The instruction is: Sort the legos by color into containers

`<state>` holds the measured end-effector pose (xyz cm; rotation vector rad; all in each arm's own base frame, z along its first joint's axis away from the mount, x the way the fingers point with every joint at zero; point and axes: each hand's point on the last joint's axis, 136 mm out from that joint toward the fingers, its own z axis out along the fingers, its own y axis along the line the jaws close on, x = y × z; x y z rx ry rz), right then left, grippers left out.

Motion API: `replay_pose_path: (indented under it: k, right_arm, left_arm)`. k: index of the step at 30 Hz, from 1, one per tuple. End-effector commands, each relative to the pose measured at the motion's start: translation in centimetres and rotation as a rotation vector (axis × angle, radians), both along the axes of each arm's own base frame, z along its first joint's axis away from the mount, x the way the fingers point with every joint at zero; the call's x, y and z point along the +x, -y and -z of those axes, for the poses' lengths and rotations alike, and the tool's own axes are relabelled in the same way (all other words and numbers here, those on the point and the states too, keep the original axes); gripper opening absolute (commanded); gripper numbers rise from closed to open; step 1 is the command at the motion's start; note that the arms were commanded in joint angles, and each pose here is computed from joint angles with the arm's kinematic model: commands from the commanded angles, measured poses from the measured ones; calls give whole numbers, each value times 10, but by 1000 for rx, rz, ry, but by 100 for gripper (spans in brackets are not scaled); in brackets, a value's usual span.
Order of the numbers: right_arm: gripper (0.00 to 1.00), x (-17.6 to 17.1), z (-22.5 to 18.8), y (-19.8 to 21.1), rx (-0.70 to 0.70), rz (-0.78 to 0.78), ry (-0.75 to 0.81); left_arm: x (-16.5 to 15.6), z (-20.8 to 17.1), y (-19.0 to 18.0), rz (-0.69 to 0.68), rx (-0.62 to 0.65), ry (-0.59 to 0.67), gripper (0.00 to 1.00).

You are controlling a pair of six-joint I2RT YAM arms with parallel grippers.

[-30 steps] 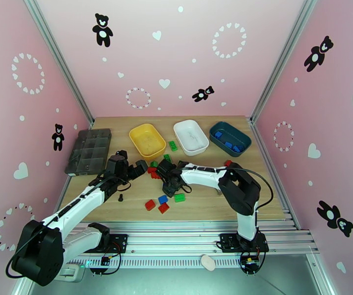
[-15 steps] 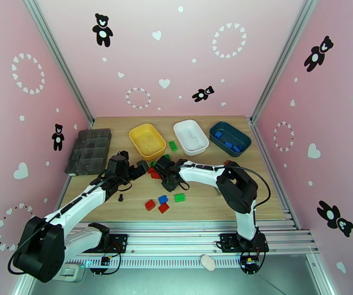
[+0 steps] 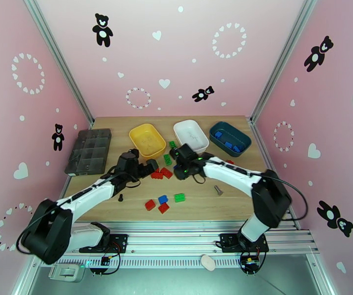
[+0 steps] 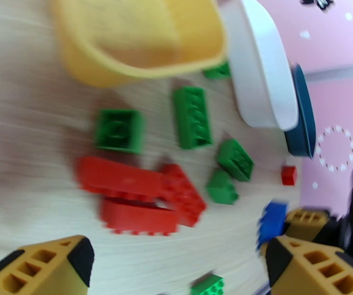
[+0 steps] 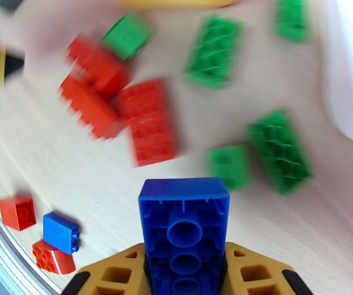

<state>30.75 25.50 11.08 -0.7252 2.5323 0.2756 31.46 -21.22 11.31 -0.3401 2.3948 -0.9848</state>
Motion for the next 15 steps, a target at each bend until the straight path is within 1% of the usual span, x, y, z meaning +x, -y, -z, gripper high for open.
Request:
replay_pose_path:
  k: [1,3,9,12,15]
  right_arm:
    - [29,20,-18,42,23,183,47]
    - [29,32,-28,68,33,279,75]
    - [29,67,-54,158,29,594,152]
    - [30,84,-64,199,17,733,176]
    - [30,101,-72,226,8,814,196]
  left_arm:
    - [11,-24,45,86,-72,58,98]
    - [13,-30,74,148,-82,70,98]
    - [25,-53,176,344,-188,114,97]
    - [34,-60,217,409,-227,125,96]
    - [49,-69,249,445,-262,145,96]
